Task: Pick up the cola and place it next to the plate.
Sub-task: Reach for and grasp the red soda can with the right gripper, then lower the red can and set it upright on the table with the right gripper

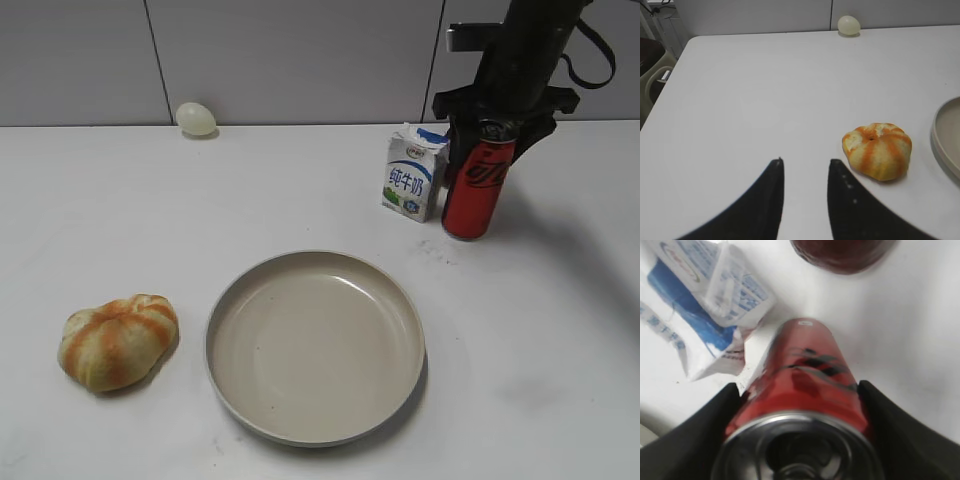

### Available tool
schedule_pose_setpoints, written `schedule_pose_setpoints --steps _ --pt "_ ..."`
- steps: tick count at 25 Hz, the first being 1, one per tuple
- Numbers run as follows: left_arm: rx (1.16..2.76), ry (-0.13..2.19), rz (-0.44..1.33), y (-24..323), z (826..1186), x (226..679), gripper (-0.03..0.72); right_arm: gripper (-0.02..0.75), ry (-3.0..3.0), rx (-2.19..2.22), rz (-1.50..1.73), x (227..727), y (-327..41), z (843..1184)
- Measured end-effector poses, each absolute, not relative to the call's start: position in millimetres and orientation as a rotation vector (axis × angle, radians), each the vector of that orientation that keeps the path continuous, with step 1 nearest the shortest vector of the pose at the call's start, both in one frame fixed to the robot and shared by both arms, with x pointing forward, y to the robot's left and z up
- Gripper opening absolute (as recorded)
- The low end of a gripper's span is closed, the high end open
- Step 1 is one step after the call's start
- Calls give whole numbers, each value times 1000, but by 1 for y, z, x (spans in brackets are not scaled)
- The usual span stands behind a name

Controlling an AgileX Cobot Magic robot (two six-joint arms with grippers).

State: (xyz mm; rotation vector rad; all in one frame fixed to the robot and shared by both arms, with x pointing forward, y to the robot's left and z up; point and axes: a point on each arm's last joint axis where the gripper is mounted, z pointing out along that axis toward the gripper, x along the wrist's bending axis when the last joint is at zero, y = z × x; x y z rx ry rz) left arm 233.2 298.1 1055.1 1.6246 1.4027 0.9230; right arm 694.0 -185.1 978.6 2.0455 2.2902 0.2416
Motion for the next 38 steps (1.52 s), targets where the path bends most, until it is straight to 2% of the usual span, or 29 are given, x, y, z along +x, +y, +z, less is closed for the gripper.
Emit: schedule_pose_setpoints --steps 6,12,19,30,34,38 --pt "1625 1403 923 298 1055 233 237 538 2283 2052 288 691 -184 990" --pt "1625 1403 923 298 1055 233 237 538 2242 2010 388 680 -187 1031" --pt "1625 1403 923 298 1055 233 237 538 2235 1989 419 630 -199 1073" --pt "1625 1403 923 298 1055 233 237 538 2324 2030 262 519 -223 1057" --pt "1625 1403 923 298 1055 233 237 538 2361 2000 258 501 -218 1045" --pt "1625 1403 923 298 1055 233 237 538 2424 1883 319 494 -196 1037"
